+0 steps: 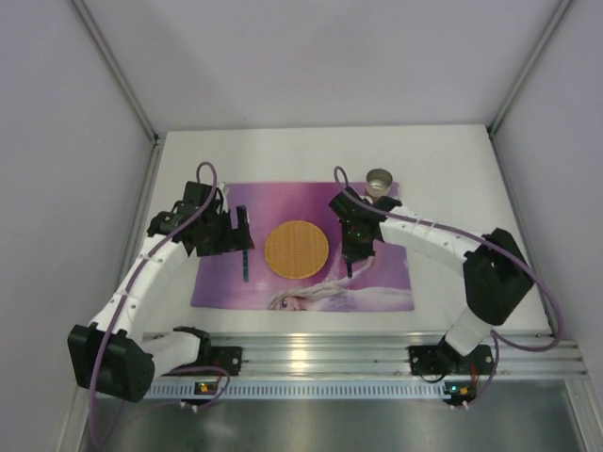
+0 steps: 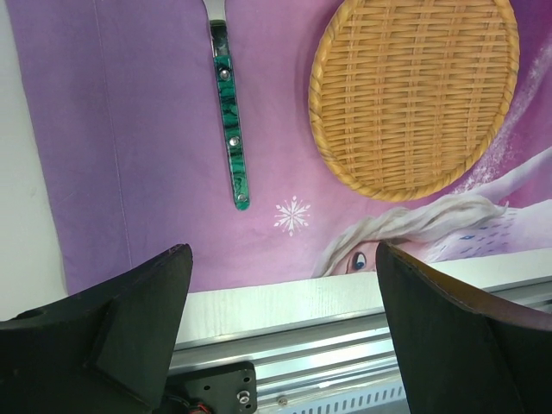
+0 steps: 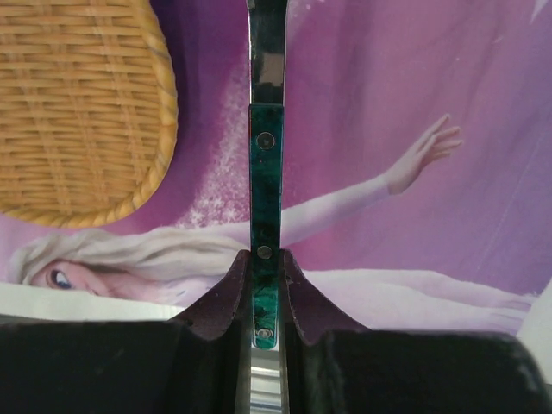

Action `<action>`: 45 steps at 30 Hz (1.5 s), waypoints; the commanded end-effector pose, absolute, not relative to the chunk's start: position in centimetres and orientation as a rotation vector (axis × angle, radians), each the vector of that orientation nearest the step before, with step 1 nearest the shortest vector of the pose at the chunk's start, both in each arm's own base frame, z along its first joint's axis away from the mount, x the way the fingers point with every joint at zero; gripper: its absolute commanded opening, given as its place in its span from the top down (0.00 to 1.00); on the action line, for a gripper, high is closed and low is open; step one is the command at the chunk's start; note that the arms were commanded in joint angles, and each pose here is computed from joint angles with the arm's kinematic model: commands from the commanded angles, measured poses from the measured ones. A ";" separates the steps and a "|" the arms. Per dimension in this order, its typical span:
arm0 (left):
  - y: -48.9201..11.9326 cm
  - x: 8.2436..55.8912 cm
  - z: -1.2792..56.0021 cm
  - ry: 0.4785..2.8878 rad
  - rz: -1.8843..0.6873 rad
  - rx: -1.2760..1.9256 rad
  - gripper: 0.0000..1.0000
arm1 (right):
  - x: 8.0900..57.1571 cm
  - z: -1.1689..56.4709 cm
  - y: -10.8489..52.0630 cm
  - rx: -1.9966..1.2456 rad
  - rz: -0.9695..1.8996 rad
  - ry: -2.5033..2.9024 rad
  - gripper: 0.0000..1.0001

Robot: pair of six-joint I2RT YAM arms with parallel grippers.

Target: Set the dinner table for one person

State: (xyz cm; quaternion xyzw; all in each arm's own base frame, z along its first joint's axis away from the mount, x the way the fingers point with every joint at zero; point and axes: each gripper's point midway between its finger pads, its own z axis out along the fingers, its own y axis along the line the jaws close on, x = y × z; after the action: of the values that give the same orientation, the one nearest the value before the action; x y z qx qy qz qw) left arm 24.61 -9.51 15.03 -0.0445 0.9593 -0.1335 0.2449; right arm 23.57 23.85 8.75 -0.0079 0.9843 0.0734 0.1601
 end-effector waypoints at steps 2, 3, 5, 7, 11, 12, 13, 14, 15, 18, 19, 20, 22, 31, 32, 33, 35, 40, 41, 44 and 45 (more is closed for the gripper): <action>-8.8 23.2 15.3 2.623 -0.346 -0.135 0.08 | 25.6 6.9 26.1 -0.003 0.245 2.797 1.00; -8.8 23.1 15.4 2.620 -0.346 -0.133 0.08 | 25.7 6.2 26.1 0.000 0.235 2.808 1.00; -8.5 22.7 15.3 2.628 -0.331 -0.135 0.08 | 25.6 4.8 26.2 0.005 0.221 2.834 1.00; -8.5 22.4 15.3 2.619 -0.332 -0.130 0.08 | 25.2 3.4 26.0 0.010 0.199 2.860 1.00; -8.4 22.6 15.7 2.576 -0.337 -0.136 0.07 | 24.7 2.4 25.6 0.022 0.185 2.878 0.97; -8.4 22.5 15.8 2.575 -0.339 -0.136 0.07 | 24.5 2.4 25.4 0.024 0.183 2.880 0.89; -8.5 22.5 15.7 2.579 -0.342 -0.135 0.07 | 24.6 2.9 25.5 0.027 0.198 2.869 0.87; -8.5 22.5 15.6 2.585 -0.340 -0.133 0.07 | 24.6 3.2 25.5 0.030 0.204 2.862 0.84; -8.5 22.6 15.6 2.587 -0.343 -0.130 0.07 | 24.5 3.6 25.4 0.037 0.207 2.857 0.78; -8.6 22.5 15.4 2.597 -0.347 -0.127 0.07 | 24.6 6.0 25.3 0.055 0.244 2.816 0.71; -8.6 22.5 15.4 2.595 -0.347 -0.125 0.07 | 24.5 7.4 25.3 0.057 0.274 2.790 0.71; -8.6 22.5 15.5 2.592 -0.350 -0.124 0.07 | 24.6 8.1 25.1 0.065 0.273 2.773 0.70; -8.6 22.5 15.5 2.592 -0.348 -0.125 0.06 | 24.3 10.5 24.8 0.063 0.302 2.731 0.69; -7.3 23.0 16.9 2.530 -0.268 -0.183 0.08 | 20.4 22.5 23.0 -0.160 0.497 2.365 0.66; -7.3 23.7 18.3 2.477 -0.275 -0.189 0.08 | 19.9 23.0 22.7 -0.168 0.524 2.341 0.64; -6.2 24.5 19.1 2.424 -0.206 -0.224 0.08 | 19.5 22.2 22.3 -0.166 0.531 2.336 0.55; -5.7 25.9 21.0 2.316 -0.179 -0.247 0.07 | 18.6 22.7 21.8 -0.166 0.615 2.278 0.49; 0.1 29.8 23.7 1.994 0.165 -0.343 0.02 | 17.2 22.5 21.9 -0.259 0.760 2.125 0.47; 0.7 31.4 25.4 1.874 0.205 -0.296 0.03 | 17.0 23.0 21.9 -0.276 0.771 2.104 0.47; 1.2 31.6 21.8 1.829 0.283 -0.164 0.01 | 17.2 24.0 21.3 -0.321 0.736 2.064 0.43; 1.0 31.8 21.0 1.817 0.313 -0.077 0.01 | 17.1 23.7 20.7 -0.322 0.702 2.084 0.40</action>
State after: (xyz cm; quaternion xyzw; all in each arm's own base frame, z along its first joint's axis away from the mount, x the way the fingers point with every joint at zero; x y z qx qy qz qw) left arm 29.88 -0.78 20.42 -0.0836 0.8372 0.0601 0.5372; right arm 16.42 20.12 19.61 -0.1068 0.8792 0.2579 0.3862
